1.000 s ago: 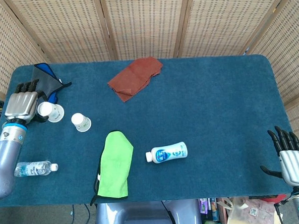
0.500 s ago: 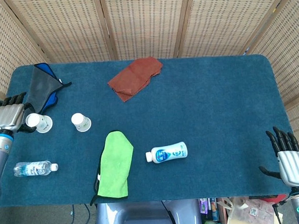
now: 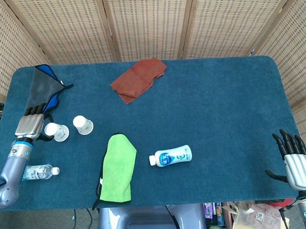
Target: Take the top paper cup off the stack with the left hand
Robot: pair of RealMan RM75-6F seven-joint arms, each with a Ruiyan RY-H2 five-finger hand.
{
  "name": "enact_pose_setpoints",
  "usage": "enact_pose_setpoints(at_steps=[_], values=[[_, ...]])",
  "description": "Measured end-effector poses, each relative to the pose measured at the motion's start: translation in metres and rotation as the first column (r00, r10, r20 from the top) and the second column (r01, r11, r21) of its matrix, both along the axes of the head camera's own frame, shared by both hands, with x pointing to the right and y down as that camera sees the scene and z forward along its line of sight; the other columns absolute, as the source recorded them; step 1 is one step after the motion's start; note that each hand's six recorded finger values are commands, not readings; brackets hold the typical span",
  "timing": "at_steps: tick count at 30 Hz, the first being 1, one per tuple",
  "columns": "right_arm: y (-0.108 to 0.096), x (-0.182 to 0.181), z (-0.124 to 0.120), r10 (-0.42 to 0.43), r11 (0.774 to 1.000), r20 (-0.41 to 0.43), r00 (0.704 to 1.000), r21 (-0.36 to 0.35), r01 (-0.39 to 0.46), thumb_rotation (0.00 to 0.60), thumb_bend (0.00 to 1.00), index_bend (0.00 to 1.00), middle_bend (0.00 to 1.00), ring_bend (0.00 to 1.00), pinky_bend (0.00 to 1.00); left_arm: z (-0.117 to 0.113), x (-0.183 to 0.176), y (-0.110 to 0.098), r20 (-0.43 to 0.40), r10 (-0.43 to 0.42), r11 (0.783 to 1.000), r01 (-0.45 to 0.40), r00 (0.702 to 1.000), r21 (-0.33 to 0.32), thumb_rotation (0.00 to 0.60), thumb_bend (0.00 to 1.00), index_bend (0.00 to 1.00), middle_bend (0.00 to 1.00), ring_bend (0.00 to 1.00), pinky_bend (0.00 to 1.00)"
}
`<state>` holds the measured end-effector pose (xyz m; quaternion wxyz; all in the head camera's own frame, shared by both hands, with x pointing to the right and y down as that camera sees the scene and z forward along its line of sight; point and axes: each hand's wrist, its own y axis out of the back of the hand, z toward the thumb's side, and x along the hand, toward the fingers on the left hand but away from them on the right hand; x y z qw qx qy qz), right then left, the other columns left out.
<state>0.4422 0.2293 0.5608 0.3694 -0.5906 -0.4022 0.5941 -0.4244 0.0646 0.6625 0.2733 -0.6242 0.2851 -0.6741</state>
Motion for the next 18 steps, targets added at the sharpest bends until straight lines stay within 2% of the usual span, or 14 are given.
enact_pose_setpoints(at_steps=[6, 8, 13, 16, 18], values=[[-0.001, 0.002, -0.002, 0.01, 1.0, 0.006, 1.0, 0.011, -0.01, 0.6, 0.12, 0.0, 0.0, 0.0, 0.0, 0.023, 0.016, 0.009, 0.006, 0.023, 0.999, -0.023, 1.0, -0.026, 0.6, 0.24, 0.42, 0.0, 0.0, 0.0], [-0.001, 0.002, -0.002, 0.01, 1.0, 0.007, 1.0, 0.012, -0.01, 0.6, 0.12, 0.0, 0.0, 0.0, 0.0, 0.026, 0.017, 0.01, 0.009, 0.024, 0.999, -0.024, 1.0, -0.03, 0.6, 0.24, 0.35, 0.0, 0.0, 0.0], [-0.001, 0.002, -0.002, 0.009, 1.0, 0.006, 1.0, 0.016, -0.009, 0.6, 0.12, 0.0, 0.0, 0.0, 0.0, 0.027, 0.019, 0.01, 0.005, 0.024, 0.999, -0.023, 1.0, -0.031, 0.6, 0.24, 0.09, 0.0, 0.0, 0.0], [-0.001, 0.002, -0.003, 0.009, 1.0, 0.006, 1.0, 0.019, -0.009, 0.6, 0.12, 0.0, 0.0, 0.0, 0.0, 0.02, 0.019, 0.006, -0.002, 0.024, 1.0, -0.024, 1.0, -0.014, 0.6, 0.24, 0.01, 0.0, 0.0, 0.0], [-0.001, 0.002, -0.003, 0.008, 1.0, 0.007, 1.0, 0.019, -0.008, 0.6, 0.12, 0.0, 0.0, 0.0, 0.0, 0.011, 0.019, 0.002, -0.016, 0.022, 1.0, -0.022, 1.0, 0.006, 0.6, 0.24, 0.0, 0.0, 0.0, 0.0]])
